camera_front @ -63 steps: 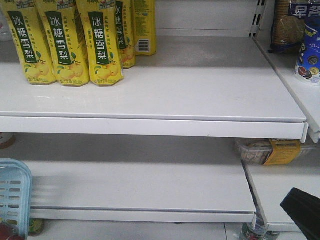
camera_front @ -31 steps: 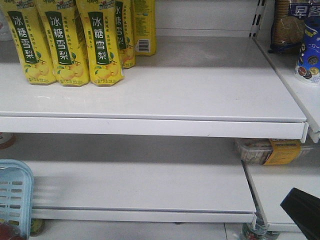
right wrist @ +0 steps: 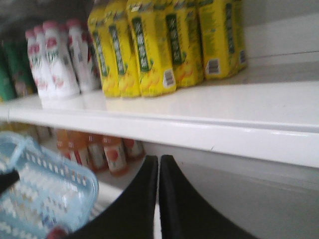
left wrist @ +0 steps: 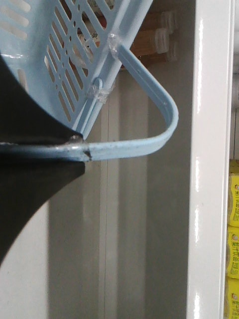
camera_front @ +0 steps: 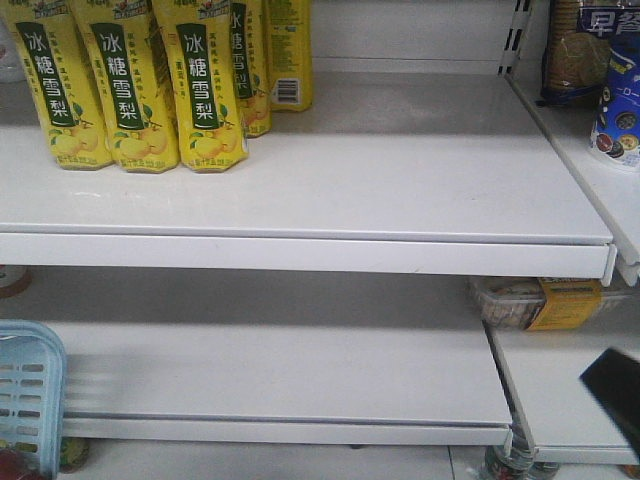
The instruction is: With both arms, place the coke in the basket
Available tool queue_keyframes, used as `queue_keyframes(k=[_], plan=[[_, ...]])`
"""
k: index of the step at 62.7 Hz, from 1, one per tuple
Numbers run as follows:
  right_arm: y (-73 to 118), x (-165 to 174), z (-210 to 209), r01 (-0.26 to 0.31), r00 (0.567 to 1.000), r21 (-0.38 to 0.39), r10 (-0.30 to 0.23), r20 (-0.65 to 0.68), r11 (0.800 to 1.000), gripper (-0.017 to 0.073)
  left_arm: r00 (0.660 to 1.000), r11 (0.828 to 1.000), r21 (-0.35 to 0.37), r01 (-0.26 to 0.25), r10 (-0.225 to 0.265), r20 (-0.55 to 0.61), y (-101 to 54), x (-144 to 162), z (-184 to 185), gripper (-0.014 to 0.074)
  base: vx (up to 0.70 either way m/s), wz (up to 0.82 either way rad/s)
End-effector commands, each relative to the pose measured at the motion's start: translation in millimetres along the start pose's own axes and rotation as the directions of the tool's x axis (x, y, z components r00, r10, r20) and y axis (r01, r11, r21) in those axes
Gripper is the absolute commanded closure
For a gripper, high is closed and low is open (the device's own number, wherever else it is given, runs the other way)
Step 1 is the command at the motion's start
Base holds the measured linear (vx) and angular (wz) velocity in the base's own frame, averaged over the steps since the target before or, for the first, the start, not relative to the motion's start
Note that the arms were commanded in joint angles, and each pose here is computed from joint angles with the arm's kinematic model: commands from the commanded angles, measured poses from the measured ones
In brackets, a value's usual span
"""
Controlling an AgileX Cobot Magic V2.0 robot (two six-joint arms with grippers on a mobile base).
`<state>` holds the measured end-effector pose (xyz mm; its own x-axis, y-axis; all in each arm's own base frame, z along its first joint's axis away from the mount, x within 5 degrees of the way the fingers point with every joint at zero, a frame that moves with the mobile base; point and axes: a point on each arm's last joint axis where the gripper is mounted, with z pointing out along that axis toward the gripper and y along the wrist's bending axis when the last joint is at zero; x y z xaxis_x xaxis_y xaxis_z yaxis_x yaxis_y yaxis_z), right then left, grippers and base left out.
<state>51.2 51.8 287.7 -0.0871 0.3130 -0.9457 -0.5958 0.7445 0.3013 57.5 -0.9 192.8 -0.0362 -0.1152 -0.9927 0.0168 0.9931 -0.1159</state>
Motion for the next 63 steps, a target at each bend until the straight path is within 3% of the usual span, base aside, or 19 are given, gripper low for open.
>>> queue_keyframes(k=[1, 7, 13, 28, 40, 44, 52, 60, 63], plan=[[-9.2, -17.7, -0.9, -0.194, 0.965, 0.067, 0.178, 0.191, 0.979, 0.0564, 0.982, 0.998, 0.033, -0.049, 0.042, 0.184, -3.5, -15.2, -3.0, 0.06, 0.0, 0.0], [-17.4, -18.7, -3.0, -0.252, 0.932, 0.091, 0.216, 0.292, 0.963, 0.0564, 0.982, 0.998, 0.033, -0.049, 0.042, 0.184, -3.5, -15.2, -3.0, 0.06, 0.0, 0.0], [-22.0, -17.1, -4.5, -0.223, 0.924, 0.113, 0.173, 0.341, 0.968, 0.0564, 0.982, 0.998, 0.033, -0.049, 0.042, 0.184, -3.5, -15.2, -3.0, 0.06, 0.0, 0.0], [-25.9, -14.0, -5.2, -0.226, 0.921, 0.14, 0.165, 0.352, 0.964, 0.0564, 0.982, 0.998, 0.033, -0.049, 0.042, 0.184, -3.5, -15.2, -3.0, 0.06, 0.0, 0.0], [-43.2, 8.2, -10.0, -0.321, 0.888, 0.197, 0.222, 0.402, 0.926, 0.0564, 0.982, 0.998, 0.033, -0.049, 0.042, 0.183, -3.5, -15.1, -3.0, 0.06, 0.0, 0.0], [-48.8, 16.8, -14.3, -0.33, 0.878, 0.225, 0.212, 0.428, 0.917, 0.0564, 0.982, 0.998, 0.033, -0.049, 0.042, 0.183, -3.5, -15.1, -3.0, 0.06, 0.0, 0.0], [-54.6, 31.1, -21.0, -0.278, 0.898, 0.292, 0.14, 0.418, 0.915, 0.0564, 0.982, 0.998, 0.033, -0.049, 0.042, 0.183, -3.5, -15.1, -3.0, 0.06, 0.0, 0.0], [-58.6, 47.7, -26.4, -0.241, 0.924, 0.345, 0.106, 0.368, 0.907, 0.0564, 0.982, 0.998, 0.033, -0.049, 0.042, 0.183, -3.5, -15.1, -3.0, 0.06, 0.0, 0.0], [-60.6, 53.8, -28.4, -0.233, 0.943, 0.392, 0.108, 0.315, 0.89, 0.0564, 0.982, 0.998, 0.032, -0.048, 0.042, 0.182, -3.5, -15.0, -3.0, 0.06, 0.0, 0.0]])
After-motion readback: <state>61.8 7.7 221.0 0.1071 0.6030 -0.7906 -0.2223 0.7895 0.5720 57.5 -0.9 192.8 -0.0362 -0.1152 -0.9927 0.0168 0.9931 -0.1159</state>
